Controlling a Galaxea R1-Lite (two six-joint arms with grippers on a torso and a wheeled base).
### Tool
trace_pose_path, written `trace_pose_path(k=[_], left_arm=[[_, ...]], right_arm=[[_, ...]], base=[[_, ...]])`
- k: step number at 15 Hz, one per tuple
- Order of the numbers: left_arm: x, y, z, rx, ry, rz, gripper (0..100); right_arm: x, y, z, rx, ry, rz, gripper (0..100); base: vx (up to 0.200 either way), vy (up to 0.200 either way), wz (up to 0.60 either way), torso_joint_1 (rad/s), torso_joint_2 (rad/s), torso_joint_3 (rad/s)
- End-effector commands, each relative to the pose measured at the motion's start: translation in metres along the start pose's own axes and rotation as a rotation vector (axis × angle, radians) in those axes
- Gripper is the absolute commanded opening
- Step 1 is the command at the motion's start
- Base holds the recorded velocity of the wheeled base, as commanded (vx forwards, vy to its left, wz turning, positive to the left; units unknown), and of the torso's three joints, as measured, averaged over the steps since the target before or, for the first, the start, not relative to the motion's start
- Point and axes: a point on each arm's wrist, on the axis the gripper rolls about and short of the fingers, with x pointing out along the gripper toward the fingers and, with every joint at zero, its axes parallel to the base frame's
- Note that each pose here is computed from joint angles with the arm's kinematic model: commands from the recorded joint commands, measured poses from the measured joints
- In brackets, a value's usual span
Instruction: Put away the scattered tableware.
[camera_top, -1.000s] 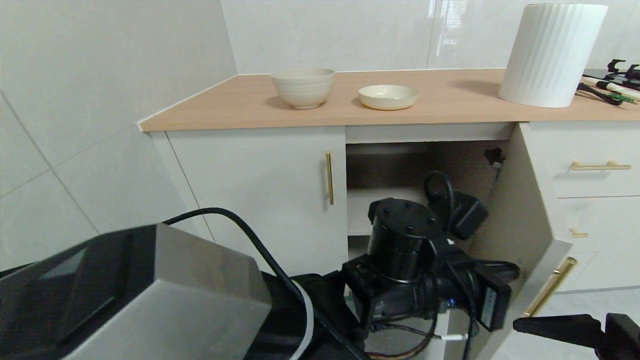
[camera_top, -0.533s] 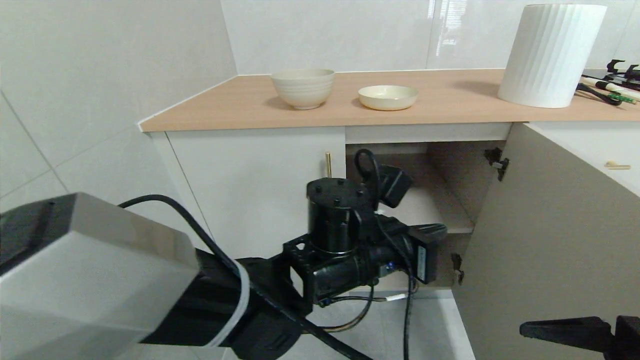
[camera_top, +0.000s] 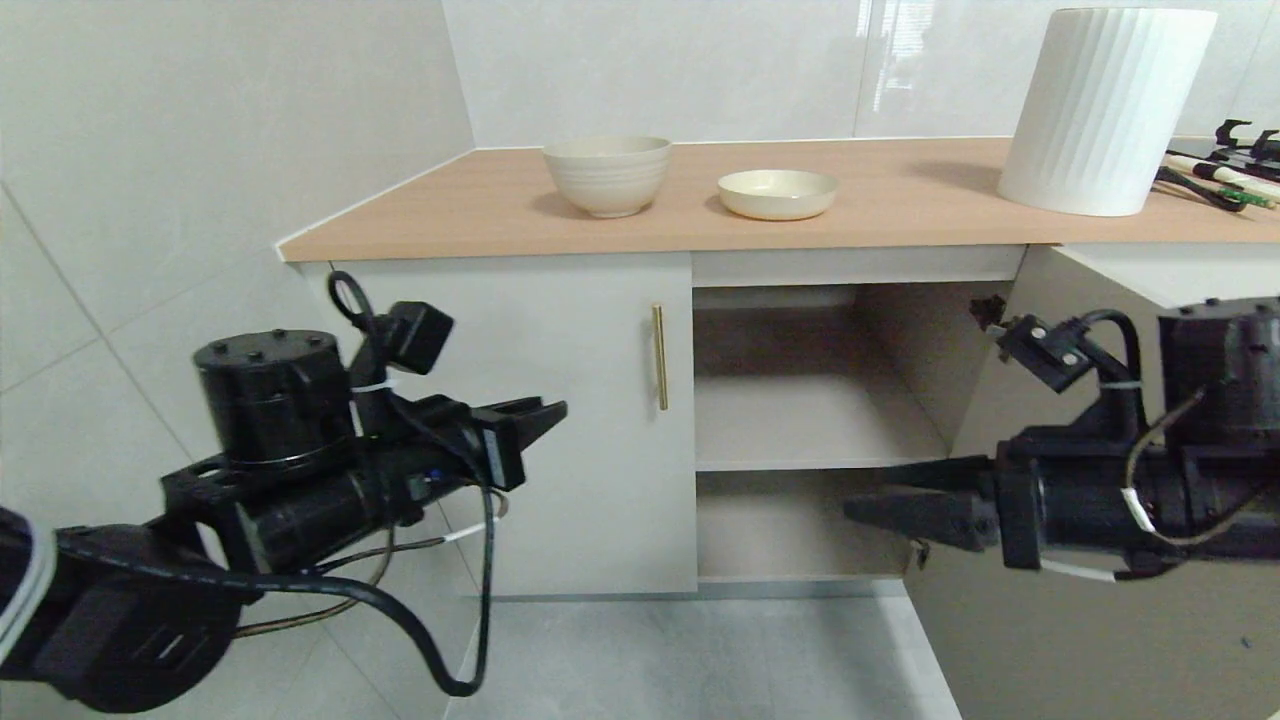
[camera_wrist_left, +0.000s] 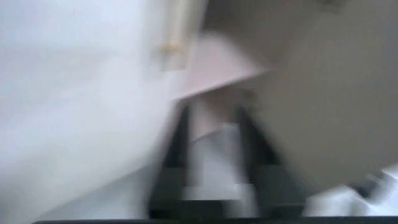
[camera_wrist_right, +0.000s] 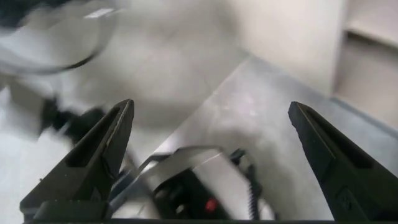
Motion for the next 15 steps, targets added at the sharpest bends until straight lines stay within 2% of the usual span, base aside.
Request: trace_pose_path(k=[1,3,4,5,8,12,15], left_arm=[[-0.036,0.008,0.01,0.015,-0.06,0.056,100],[-0.04,0.009,0.013,0.033,-0.072,0.062,100],[-0.044,0.008,0.017,0.047,-0.09,0.067,100],[-0.05,0.007,0.022,0.051,-0.101,0.072,100],[-0.07,-0.002,0.04,0.053,-0.069,0.077,100],[-0.091,-0.011,0.052,0.046,-0.035,0.076,100],[-0.092,-0.012,0.054,0.047,-0.037,0.075,100]], right_arm=[[0.035,-0.035,0.019,0.081,0.073,-0.091,100],[0.043,-0.05,-0.001,0.126,0.14,-0.23,100],[0.04,-0.058,-0.004,0.138,0.137,-0.295,100],[0.036,-0.057,-0.001,0.136,0.12,-0.306,100],[0.008,-0.033,0.015,0.089,0.03,-0.295,100],[-0.004,-0.016,0.018,0.057,-0.002,-0.271,100],[-0.008,-0.009,0.019,0.041,-0.015,-0.257,100]], base=[[0.0,0.0,0.0,0.0,0.0,0.0],[0.0,0.0,0.0,0.0,0.0,0.0],[0.0,0.0,0.0,0.0,0.0,0.0],[0.0,0.0,0.0,0.0,0.0,0.0],[0.0,0.0,0.0,0.0,0.0,0.0],[0.0,0.0,0.0,0.0,0.0,0.0],[0.2,0.0,0.0,-0.002,0.0,0.009]])
